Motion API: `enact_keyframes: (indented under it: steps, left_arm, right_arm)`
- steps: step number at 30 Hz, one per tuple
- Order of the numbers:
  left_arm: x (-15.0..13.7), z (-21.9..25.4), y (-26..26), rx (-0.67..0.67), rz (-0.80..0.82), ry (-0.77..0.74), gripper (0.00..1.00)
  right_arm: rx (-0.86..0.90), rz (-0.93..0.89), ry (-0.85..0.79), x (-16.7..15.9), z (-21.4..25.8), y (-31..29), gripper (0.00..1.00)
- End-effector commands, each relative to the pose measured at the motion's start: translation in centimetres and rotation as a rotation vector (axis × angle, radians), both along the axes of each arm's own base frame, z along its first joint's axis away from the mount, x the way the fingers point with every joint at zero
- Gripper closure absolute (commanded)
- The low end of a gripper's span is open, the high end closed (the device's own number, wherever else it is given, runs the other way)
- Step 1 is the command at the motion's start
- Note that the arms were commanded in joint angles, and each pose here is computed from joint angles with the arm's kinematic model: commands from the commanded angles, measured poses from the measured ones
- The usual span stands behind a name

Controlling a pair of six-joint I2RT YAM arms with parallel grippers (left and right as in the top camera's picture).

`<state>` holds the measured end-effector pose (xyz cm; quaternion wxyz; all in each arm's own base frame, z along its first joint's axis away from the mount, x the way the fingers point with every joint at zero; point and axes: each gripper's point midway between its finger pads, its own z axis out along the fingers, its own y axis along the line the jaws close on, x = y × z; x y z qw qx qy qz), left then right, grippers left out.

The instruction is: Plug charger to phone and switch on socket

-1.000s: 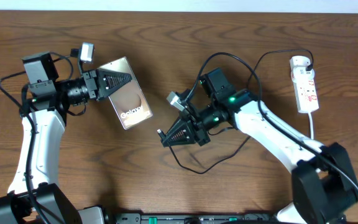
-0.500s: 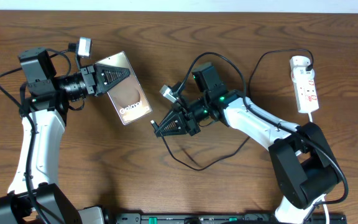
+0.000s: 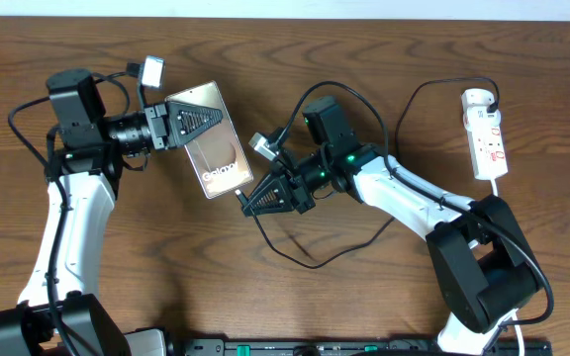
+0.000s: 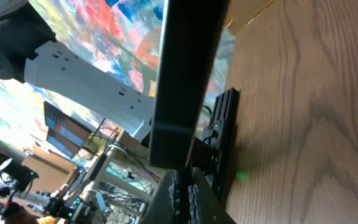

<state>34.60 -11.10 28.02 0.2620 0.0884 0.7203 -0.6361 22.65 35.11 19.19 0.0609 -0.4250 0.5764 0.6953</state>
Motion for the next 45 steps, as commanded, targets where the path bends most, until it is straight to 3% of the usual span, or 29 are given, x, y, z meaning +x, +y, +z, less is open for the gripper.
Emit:
enact_keyframes:
  steps: [1,45]
  left_arm:
    - [-0.92,1.27,-0.22,-0.021,-0.041,-0.024,0.92]
    - [-0.84,1.09,-0.26,-0.021,-0.037,-0.010,0.93]
  right_arm:
    - [0.010,0.028,0.020,-0.55,0.52,0.07,0.99]
    - [0.023,0.054,0.001,-1.08,1.03,0.86,0.99]
